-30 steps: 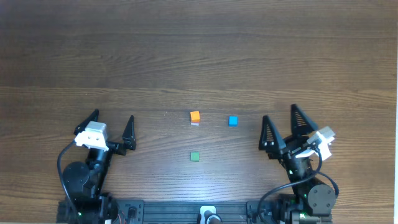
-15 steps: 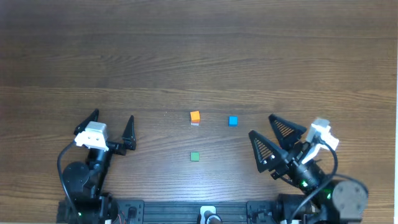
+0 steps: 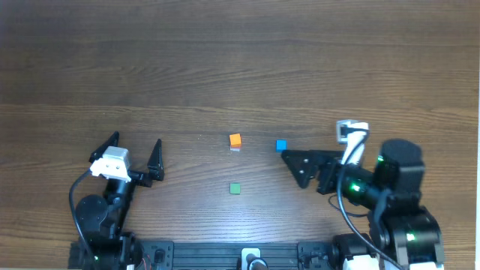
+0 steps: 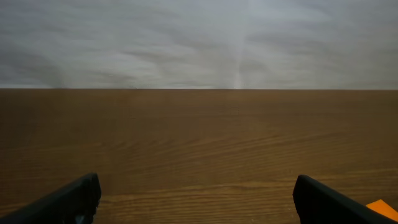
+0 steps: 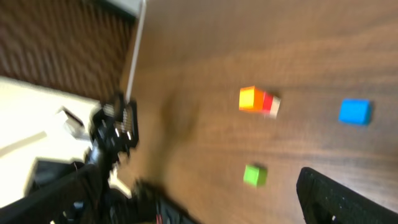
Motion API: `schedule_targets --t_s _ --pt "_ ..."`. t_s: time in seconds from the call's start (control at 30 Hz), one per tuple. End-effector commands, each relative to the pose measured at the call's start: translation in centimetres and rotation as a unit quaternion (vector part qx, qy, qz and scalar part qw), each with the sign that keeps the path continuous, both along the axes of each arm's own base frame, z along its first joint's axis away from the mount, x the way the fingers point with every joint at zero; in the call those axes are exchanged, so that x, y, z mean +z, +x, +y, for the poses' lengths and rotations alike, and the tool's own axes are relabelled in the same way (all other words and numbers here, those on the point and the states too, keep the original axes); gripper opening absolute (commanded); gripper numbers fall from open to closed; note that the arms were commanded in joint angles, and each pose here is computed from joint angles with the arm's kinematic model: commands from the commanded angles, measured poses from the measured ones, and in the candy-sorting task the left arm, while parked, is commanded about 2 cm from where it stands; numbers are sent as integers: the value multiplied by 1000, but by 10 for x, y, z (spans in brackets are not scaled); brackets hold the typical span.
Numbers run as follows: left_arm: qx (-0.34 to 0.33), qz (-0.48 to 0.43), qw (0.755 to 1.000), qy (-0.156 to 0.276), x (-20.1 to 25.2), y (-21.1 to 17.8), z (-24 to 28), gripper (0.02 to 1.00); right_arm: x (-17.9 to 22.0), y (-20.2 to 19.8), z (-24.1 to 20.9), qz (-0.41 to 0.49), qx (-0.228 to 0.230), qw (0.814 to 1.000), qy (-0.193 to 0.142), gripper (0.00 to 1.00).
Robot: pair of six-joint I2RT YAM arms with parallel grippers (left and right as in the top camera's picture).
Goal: Stack Cubes
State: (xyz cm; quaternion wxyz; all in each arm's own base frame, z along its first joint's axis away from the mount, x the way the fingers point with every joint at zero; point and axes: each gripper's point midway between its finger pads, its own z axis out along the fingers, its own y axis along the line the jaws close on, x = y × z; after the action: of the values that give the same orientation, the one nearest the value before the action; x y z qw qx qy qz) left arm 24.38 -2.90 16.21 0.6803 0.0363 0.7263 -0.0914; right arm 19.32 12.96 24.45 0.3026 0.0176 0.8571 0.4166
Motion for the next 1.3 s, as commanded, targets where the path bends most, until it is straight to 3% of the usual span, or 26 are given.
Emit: schedule_targets --t_s 0.03,0.13,0.47,0.83,1.3 --pt "-5 -4 1000 5 0 -1 -1 1000 -21 -1 18 27 31 997 -61 991" --pt "-5 -4 1000 5 0 -1 -1 1000 -44 -6 33 64 44 991 -108 993" --pt "-5 -4 1000 5 0 -1 -1 1000 -97 -18 74 125 80 968 -202 991" --pt "-5 -4 1000 5 0 -1 -1 1000 -146 -24 91 147 74 935 -315 991" --pt "-5 -4 1000 5 0 -1 -1 1000 -178 -23 124 181 42 909 -373 991"
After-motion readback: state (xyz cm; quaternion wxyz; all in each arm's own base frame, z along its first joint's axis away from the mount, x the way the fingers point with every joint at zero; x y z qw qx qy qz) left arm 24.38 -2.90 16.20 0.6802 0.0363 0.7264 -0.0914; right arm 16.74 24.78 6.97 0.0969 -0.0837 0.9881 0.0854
